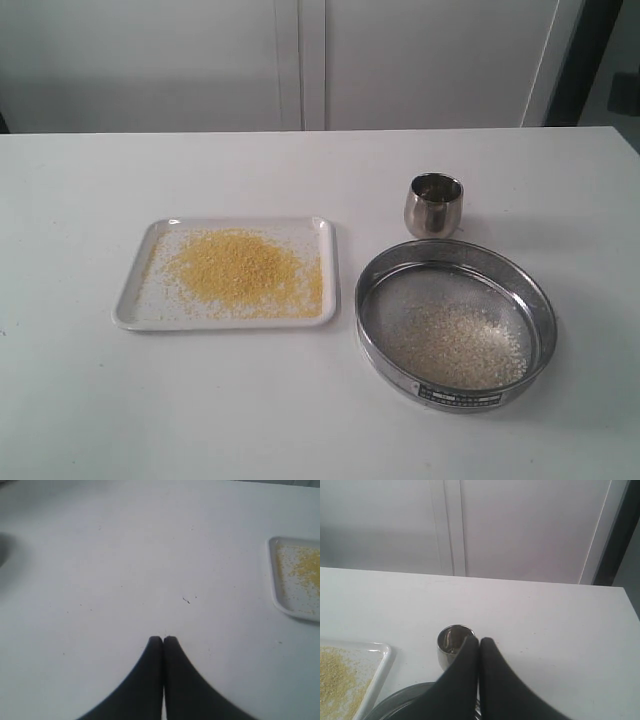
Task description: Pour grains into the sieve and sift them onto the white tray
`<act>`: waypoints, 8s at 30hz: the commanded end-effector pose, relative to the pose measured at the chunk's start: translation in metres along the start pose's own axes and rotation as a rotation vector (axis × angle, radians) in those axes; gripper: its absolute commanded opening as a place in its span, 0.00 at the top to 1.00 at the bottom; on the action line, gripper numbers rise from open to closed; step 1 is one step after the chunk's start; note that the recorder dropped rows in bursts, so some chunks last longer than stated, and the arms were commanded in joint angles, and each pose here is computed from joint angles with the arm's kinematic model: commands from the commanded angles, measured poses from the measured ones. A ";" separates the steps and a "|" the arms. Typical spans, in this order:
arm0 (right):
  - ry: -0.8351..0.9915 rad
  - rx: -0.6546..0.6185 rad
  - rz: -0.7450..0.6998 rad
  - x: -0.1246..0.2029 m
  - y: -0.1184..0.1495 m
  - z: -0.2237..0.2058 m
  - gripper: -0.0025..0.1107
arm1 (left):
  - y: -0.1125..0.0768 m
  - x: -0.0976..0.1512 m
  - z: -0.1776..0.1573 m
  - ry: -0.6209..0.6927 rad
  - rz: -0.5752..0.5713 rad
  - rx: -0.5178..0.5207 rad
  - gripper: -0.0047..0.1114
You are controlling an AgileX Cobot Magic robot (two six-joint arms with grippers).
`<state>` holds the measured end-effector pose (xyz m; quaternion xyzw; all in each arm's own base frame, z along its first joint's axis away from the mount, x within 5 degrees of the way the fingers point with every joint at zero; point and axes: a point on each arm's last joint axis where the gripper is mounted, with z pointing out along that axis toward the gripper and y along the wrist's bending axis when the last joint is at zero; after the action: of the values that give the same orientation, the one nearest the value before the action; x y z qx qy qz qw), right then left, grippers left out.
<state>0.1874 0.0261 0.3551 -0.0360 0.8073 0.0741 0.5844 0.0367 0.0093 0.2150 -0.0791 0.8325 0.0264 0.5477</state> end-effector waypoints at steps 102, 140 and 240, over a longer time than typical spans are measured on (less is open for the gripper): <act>-0.009 0.004 0.005 0.000 -0.001 -0.001 0.98 | -0.012 0.050 0.031 0.061 0.154 0.163 0.96; -0.009 0.004 0.005 0.000 -0.001 -0.001 0.98 | -0.012 0.050 0.031 0.061 0.153 0.159 0.96; -0.138 0.010 -0.101 0.147 -0.004 -0.113 0.98 | -0.012 0.050 0.031 0.061 0.153 0.159 0.96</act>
<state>0.0338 0.0085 0.2576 -0.0690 0.7579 0.0470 0.6470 0.0482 -0.0030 0.1609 0.0267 0.8485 0.0038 0.5286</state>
